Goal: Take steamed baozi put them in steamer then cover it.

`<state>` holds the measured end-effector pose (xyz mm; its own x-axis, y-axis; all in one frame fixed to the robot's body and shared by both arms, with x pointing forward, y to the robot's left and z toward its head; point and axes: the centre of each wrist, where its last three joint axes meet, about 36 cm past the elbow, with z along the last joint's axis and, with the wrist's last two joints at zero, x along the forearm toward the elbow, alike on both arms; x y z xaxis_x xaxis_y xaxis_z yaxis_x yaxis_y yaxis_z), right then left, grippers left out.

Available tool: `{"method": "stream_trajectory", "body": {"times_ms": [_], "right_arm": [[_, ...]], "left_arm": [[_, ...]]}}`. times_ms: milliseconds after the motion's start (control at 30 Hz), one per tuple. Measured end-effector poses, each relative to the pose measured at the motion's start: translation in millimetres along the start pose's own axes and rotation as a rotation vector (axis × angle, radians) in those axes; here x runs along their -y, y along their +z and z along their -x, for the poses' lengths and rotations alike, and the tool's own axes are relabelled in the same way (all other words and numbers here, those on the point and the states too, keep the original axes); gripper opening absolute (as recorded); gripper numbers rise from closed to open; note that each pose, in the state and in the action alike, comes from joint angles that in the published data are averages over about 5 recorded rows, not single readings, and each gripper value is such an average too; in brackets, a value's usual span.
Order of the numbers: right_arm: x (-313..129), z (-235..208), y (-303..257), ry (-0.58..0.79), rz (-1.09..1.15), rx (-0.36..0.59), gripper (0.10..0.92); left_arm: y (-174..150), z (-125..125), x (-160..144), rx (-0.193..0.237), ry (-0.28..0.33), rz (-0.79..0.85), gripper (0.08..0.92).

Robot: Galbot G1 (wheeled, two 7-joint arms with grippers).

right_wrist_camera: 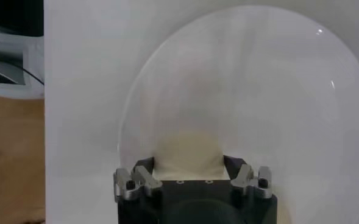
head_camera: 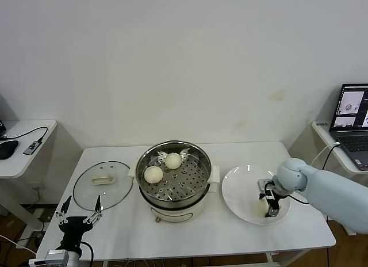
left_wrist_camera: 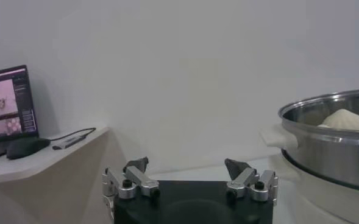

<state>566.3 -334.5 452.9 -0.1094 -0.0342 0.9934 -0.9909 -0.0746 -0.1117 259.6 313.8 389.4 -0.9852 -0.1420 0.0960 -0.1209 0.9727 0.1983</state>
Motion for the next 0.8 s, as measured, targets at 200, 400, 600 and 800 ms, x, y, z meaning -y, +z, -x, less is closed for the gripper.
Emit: {"method": "stream_trajectory", "body": {"times_ms": [200,400,600,800], "right_arm": [[1.8,-8.9,3.2,0.007,0.000,0.000,0.597],[14.3,-34.7,4.9,0.034,-0.001,0.014,0.601],[39.6,-77.6,-0.1,0.084,0.004,0.048,0.602],[66.8,-129.3,-19.9,0.149,-0.031,0.092,0.602]], "left_arm": [[-0.6,-0.3,-0.4,0.002,0.000,0.001,0.823],[-2.4,0.8,-0.1,0.008,0.002,0.003,0.823],[-3.8,1.3,2.5,0.010,0.010,0.001,0.823],[-5.9,2.5,2.1,0.017,0.014,0.005,0.823]]}}
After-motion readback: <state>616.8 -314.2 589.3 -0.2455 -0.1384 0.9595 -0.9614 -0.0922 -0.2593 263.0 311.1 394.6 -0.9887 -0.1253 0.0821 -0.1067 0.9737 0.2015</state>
